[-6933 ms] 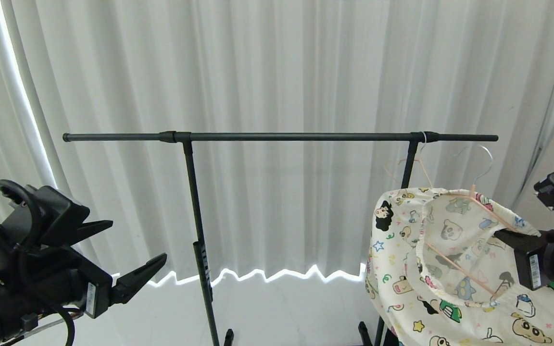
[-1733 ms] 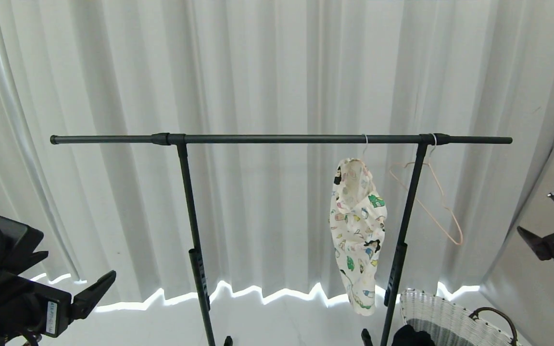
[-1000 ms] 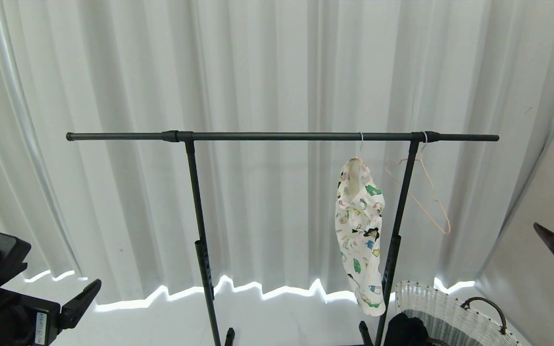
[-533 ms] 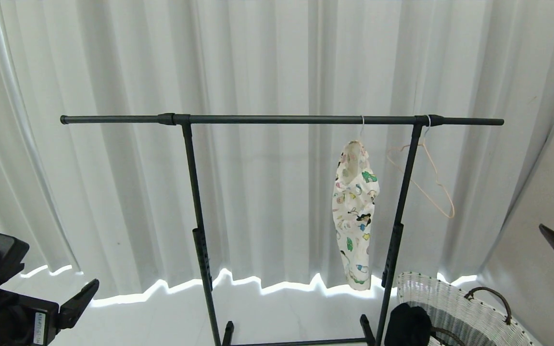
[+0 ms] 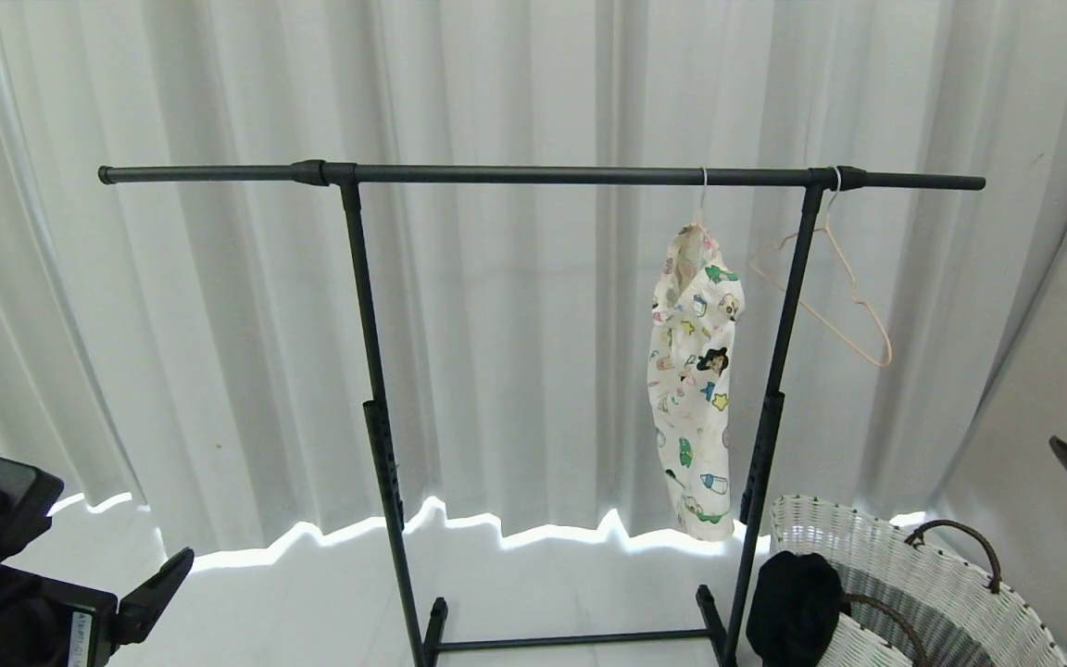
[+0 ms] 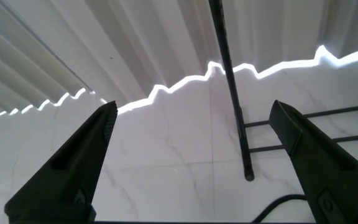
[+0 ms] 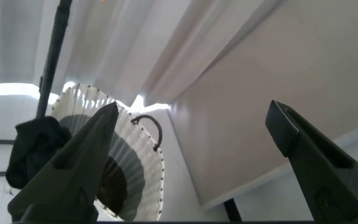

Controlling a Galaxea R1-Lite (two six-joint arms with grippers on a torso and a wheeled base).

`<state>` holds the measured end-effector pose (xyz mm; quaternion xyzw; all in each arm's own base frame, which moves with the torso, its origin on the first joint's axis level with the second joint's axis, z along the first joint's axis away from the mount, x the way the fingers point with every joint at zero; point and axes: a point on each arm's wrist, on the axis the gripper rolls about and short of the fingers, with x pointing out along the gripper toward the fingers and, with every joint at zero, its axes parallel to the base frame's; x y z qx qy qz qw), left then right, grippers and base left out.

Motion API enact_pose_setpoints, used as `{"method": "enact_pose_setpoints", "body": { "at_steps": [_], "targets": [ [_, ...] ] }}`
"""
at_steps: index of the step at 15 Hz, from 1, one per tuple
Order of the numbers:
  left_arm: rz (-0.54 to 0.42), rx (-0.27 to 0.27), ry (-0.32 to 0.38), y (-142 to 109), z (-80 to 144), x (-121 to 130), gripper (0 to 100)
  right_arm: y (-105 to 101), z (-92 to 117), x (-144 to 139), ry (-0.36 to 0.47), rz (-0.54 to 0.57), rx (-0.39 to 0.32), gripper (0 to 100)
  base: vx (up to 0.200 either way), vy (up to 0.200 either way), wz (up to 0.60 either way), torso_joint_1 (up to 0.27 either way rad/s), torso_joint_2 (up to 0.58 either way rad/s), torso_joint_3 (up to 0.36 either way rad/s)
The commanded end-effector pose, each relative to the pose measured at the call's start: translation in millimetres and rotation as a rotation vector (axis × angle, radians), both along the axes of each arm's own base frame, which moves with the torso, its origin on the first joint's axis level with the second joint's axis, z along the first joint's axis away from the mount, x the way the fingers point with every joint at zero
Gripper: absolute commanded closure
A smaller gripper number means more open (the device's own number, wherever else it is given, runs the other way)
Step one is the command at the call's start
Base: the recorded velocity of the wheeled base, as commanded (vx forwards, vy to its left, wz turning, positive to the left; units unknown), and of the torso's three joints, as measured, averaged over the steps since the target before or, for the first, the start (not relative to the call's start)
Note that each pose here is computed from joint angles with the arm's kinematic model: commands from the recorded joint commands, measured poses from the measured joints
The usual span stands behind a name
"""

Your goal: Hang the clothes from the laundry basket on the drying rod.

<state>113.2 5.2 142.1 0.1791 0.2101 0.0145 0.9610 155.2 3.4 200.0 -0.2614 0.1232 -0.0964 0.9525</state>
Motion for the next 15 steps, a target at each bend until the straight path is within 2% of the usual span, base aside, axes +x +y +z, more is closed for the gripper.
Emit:
{"method": "enact_pose_setpoints", "body": {
  "at_steps": [1,10,13,15],
  "targets": [
    [-0.003,0.004,-0.001,0,1,1,0,0,-2,1,0.011,0.001,-0.003,0,0.000,0.000,0.00,-0.193,0.48,0.281],
    [-0.051,0.005,-0.018,-6,12,15,0,-1,-12,-3,0.047,-0.005,-0.006,0,0.000,0.000,0.00,-0.167,0.46,0.290],
    [-0.058,0.006,-0.015,-6,12,15,0,-1,-19,-5,0.075,-0.001,-0.022,0,0.000,0.000,0.00,-0.045,0.15,0.103],
    [-0.064,0.006,-0.012,-7,11,15,0,-1,-22,-4,0.087,-0.002,-0.025,0,0.200,0.000,0.00,-0.007,0.03,0.024]
  ]
}}
